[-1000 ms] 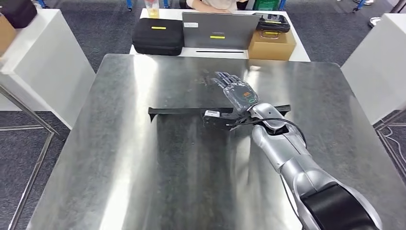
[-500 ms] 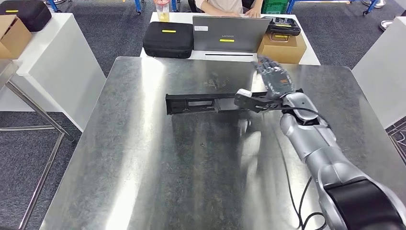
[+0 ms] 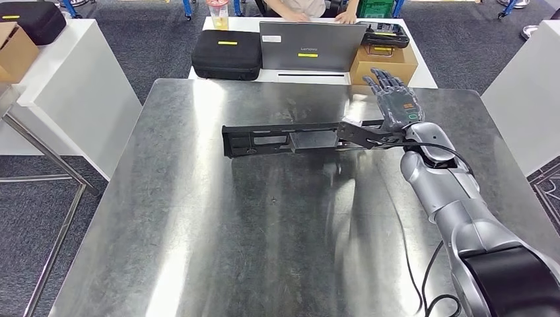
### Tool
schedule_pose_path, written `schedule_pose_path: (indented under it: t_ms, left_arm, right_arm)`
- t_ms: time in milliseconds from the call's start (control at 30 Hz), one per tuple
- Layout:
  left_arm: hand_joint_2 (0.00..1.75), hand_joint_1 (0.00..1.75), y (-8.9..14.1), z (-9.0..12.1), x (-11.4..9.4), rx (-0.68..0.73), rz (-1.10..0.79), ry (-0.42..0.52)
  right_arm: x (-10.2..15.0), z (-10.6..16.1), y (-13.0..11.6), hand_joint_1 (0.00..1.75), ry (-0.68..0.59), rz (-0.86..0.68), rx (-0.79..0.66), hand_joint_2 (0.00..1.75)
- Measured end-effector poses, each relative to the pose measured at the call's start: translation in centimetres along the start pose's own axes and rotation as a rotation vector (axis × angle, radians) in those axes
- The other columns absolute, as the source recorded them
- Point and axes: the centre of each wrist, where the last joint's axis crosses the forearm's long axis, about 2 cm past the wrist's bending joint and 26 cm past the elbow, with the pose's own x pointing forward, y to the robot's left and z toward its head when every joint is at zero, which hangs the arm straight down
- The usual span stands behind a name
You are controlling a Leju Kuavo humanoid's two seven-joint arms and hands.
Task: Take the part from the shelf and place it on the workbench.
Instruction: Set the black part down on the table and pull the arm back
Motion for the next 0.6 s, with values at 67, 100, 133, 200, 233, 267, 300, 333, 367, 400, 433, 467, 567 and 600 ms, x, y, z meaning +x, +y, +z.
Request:
schedule_pose_path:
  t_ms: [67, 100, 133, 200, 233, 267, 300, 333, 367, 400, 433, 467, 567, 600]
  left_arm:
    - [0.0, 0.0, 0.0, 0.0, 0.0, -0.001, 0.001, -0.001]
    - [0.0, 0.0, 0.0, 0.0, 0.0, -0.003, 0.004, -0.001]
    - [0.0, 0.0, -0.1, 0.0, 0.0, -0.003, 0.009, 0.0]
    - [0.0, 0.0, -0.1, 0.1, 0.0, 0.003, 0.026, 0.003]
    - [0.0, 0.0, -0.1, 0.1, -0.1, 0.009, 0.037, 0.006]
    - [0.0, 0.0, -0.1, 0.1, -0.1, 0.015, 0.049, 0.008]
    - [0.0, 0.0, -0.1, 0.2, -0.2, 0.021, 0.06, 0.01]
    - [0.44, 0.0, -0.1, 0.3, -0.3, 0.026, 0.071, 0.011]
    - [0.44, 0.0, -0.2, 0.3, -0.4, 0.029, 0.08, 0.011]
    - [0.44, 0.0, -0.2, 0.4, -0.5, 0.031, 0.088, 0.009]
    - [0.44, 0.0, -0.2, 0.4, -0.5, 0.031, 0.093, 0.007]
    - [0.0, 0.0, -0.2, 0.5, -0.6, 0.03, 0.097, 0.006]
    - [0.0, 0.0, -0.4, 0.6, -0.6, 0.02, 0.106, 0.007]
    - [0.0, 0.0, -0.5, 0.7, -0.6, 0.017, 0.107, 0.007]
  right_arm:
    - [-0.1, 0.0, 0.0, 0.0, 0.008, 0.01, -0.001, 1.75]
    - [-0.2, 0.0, -0.1, 0.0, 0.017, 0.018, -0.001, 1.75]
    - [-0.5, 0.1, -0.1, 0.0, 0.027, 0.028, 0.0, 1.75]
    - [-1.4, 0.2, -0.5, 0.0, 0.049, 0.048, 0.003, 1.75]
    - [-2.0, 0.1, -0.8, 0.0, 0.058, 0.057, 0.006, 1.75]
    - [-2.6, 0.1, -1.2, 0.0, 0.068, 0.065, 0.009, 1.75]
    - [-3.3, -0.1, -1.8, 0.0, 0.078, 0.074, 0.013, 1.75]
    - [-4.0, -0.2, -2.4, 0.0, 0.087, 0.084, 0.016, 1.75]
    - [-4.7, -0.4, -3.1, 0.0, 0.097, 0.093, 0.017, 1.75]
    - [-5.4, -0.6, -3.8, 0.0, 0.107, 0.102, 0.017, 1.75]
    - [-6.0, -0.6, -4.4, 0.0, 0.117, 0.111, 0.014, 1.75]
    - [-6.7, -0.6, -4.9, 0.0, 0.127, 0.12, 0.011, 1.75]
    - [-9.0, 0.1, -5.9, 0.0, 0.171, 0.147, 0.006, 1.75]
    - [-9.9, 0.5, -6.1, 0.0, 0.189, 0.154, 0.006, 1.75]
